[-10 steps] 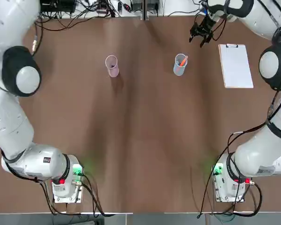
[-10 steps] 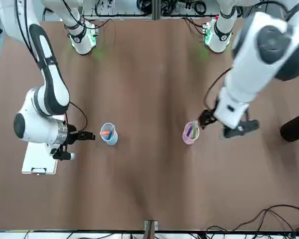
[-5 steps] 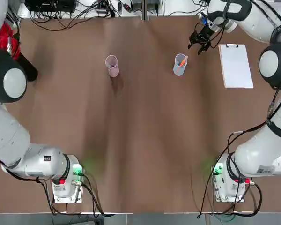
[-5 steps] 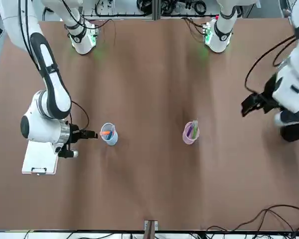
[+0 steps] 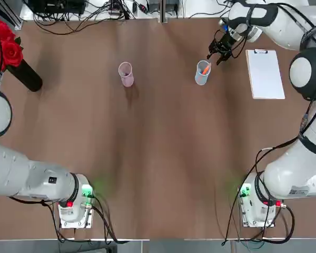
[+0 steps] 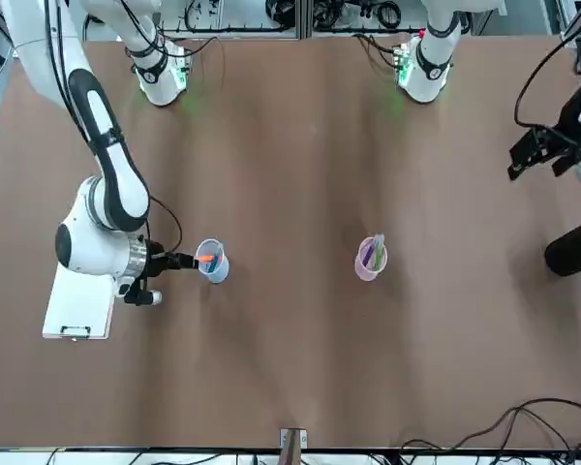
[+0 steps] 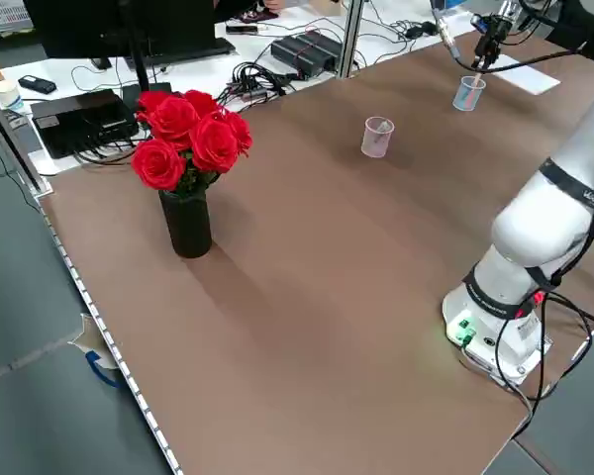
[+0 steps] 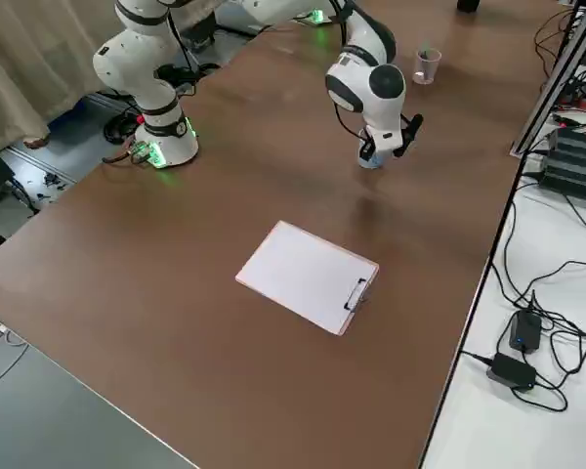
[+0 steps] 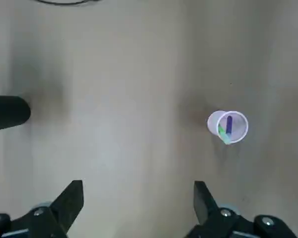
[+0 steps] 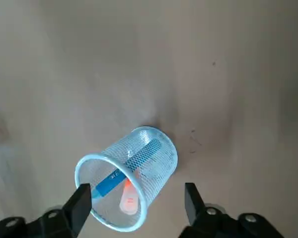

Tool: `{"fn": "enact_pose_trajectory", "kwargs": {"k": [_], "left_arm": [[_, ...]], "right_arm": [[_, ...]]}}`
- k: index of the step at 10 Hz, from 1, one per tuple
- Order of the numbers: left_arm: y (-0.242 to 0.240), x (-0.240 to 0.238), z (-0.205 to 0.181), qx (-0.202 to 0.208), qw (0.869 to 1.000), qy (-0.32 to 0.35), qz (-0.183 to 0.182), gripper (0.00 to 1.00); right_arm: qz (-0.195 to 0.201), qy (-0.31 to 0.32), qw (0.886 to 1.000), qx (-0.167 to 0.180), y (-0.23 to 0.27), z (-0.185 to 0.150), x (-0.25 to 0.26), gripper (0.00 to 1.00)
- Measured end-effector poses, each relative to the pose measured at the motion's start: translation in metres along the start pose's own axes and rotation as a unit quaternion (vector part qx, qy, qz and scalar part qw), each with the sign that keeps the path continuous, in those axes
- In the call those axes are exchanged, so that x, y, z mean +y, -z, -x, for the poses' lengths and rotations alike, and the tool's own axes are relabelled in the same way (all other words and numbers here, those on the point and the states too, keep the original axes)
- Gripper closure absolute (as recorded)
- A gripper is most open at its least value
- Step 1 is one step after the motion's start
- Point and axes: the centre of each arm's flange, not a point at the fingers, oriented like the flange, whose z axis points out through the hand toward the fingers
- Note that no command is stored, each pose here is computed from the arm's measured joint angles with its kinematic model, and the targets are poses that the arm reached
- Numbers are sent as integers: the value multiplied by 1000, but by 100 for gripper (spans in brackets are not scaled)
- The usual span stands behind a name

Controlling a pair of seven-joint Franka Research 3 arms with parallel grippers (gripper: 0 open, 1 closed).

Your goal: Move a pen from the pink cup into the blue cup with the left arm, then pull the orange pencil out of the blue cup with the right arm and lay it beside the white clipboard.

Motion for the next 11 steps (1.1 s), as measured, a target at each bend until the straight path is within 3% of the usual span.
{"fn": "enact_pose_trajectory", "kwargs": {"k": [2, 3, 5, 11], "left_arm": [[-4, -9, 3, -5, 1000, 3, 0, 0], [-7, -9, 3, -9, 1000, 2, -1, 0], [-9, -8, 3, -10, 1000, -26, -1, 0], [-10, -8, 4, -16, 999, -52, -1, 0]], "right_arm": [[1, -3, 1000, -9, -10, 6, 2, 26], [2, -4, 1000, -10, -12, 7, 4, 36], [2, -5, 1000, -11, -13, 7, 4, 42], [1, -1, 1000, -7, -9, 8, 0, 48]]}}
